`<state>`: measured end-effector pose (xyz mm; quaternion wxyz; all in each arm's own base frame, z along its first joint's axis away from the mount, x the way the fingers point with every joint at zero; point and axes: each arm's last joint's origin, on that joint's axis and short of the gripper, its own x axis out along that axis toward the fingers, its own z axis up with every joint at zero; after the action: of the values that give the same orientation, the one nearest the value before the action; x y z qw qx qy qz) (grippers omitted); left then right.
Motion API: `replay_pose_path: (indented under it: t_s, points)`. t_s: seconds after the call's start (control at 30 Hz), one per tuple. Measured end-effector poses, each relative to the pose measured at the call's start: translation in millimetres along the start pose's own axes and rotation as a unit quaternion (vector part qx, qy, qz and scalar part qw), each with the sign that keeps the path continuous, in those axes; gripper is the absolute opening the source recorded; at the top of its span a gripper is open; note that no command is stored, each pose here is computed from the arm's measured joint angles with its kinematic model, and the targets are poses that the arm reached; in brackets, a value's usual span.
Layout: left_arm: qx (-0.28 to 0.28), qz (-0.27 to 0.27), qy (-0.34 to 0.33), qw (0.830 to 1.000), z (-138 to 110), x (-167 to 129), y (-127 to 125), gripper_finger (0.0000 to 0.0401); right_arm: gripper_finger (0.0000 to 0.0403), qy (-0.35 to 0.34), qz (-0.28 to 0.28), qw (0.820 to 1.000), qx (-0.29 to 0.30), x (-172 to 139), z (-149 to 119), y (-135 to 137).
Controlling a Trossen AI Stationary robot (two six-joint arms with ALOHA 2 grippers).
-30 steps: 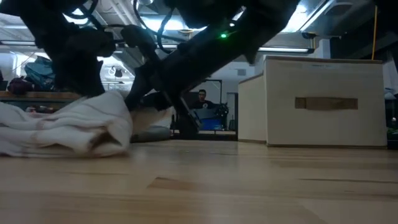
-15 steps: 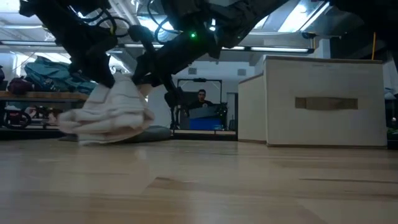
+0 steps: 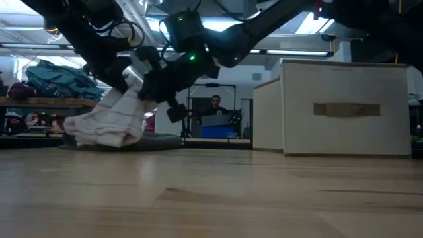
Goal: Fold towel
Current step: Stack the folded white kitchen towel on top of the folded gray kitchen towel
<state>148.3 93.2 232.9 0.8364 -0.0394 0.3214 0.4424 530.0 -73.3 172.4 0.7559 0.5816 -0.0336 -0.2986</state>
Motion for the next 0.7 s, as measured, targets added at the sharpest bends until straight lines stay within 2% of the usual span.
replay_pose_path:
  t_s: [0.17,0.5,0.7]
  points:
    - [0.01,0.022,0.02,1.0,-1,10,14,0.0001,0.0005,-0.009,-0.001,1.0,0.004,18,5,-3]
    - [0.036,0.013,0.041,0.998,1,44,24,0.0003,0.0005,-0.043,-0.056,0.997,-0.003,20,12,-13]
    - [0.042,0.017,0.082,0.996,-6,71,20,0.0043,0.0005,-0.042,-0.072,0.996,-0.01,21,14,-16]
